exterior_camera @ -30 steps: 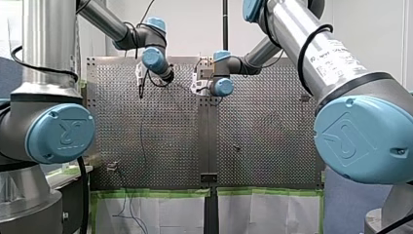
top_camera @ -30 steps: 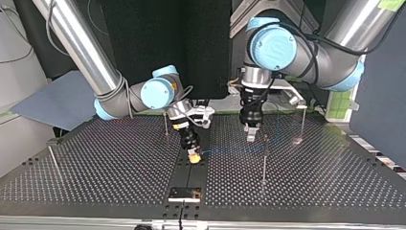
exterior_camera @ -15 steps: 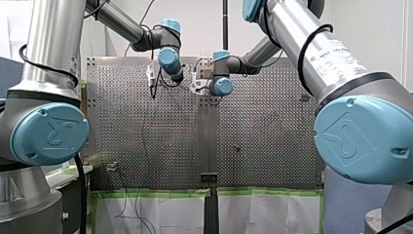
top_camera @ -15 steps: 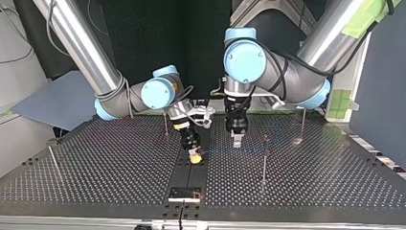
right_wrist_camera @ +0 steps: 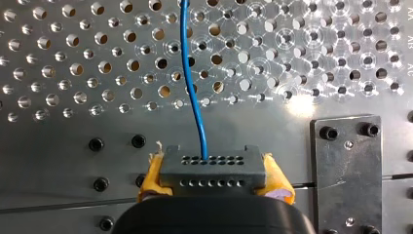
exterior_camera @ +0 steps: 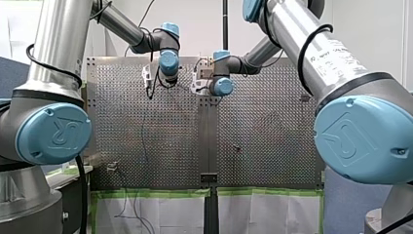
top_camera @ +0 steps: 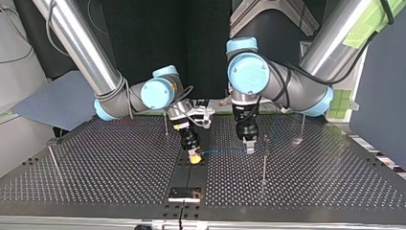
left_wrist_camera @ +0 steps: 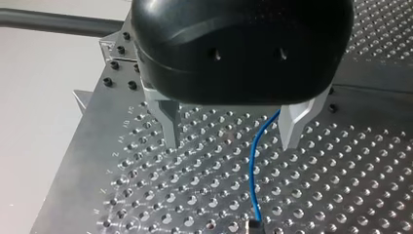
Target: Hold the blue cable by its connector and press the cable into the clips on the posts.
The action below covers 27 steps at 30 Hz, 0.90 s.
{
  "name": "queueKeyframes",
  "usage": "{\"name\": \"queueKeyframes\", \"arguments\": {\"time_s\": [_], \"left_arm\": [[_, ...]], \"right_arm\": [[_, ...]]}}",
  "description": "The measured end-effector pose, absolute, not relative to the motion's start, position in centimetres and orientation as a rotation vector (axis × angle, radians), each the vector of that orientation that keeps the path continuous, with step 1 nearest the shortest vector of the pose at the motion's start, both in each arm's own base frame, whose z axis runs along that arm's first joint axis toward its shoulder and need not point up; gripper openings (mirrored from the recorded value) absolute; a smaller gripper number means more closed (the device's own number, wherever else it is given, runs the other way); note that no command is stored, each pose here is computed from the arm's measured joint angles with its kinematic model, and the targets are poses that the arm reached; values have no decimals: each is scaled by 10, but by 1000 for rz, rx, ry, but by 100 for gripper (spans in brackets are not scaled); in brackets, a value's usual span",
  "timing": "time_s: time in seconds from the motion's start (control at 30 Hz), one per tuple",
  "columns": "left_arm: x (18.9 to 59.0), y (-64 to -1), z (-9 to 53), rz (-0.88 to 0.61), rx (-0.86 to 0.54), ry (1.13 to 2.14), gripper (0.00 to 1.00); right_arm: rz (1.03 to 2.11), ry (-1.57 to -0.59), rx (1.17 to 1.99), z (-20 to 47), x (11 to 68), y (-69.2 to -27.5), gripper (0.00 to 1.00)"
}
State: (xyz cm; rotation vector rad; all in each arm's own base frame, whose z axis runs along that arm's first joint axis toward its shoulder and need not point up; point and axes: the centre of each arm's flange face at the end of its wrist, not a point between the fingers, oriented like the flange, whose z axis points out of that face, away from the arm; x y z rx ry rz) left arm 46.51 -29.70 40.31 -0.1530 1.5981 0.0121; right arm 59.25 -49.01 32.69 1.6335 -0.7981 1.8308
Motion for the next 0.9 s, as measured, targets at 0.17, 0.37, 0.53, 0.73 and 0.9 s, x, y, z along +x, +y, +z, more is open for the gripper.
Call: {"name": "queueKeyframes", "arguments": {"time_s": [0.17, 0.37, 0.53, 0.73, 0.9], "left_arm": [[468, -296, 400, 5, -143, 1607, 100], [478, -295, 375, 26, -117, 1671, 100], [486, -291, 371, 22, -122, 1662, 100], [493, -289, 377, 9, -126, 1642, 100], [500, -289, 382, 5, -132, 1630, 100]], "right_arm": [[1830, -798, 1633, 327, 593, -490, 0], [1830, -797, 1632, 327, 593, -490, 0], [1829, -797, 1631, 327, 593, -490, 0], [1831, -795, 1629, 328, 593, -490, 0], [1832, -793, 1630, 328, 593, -490, 0]]}}
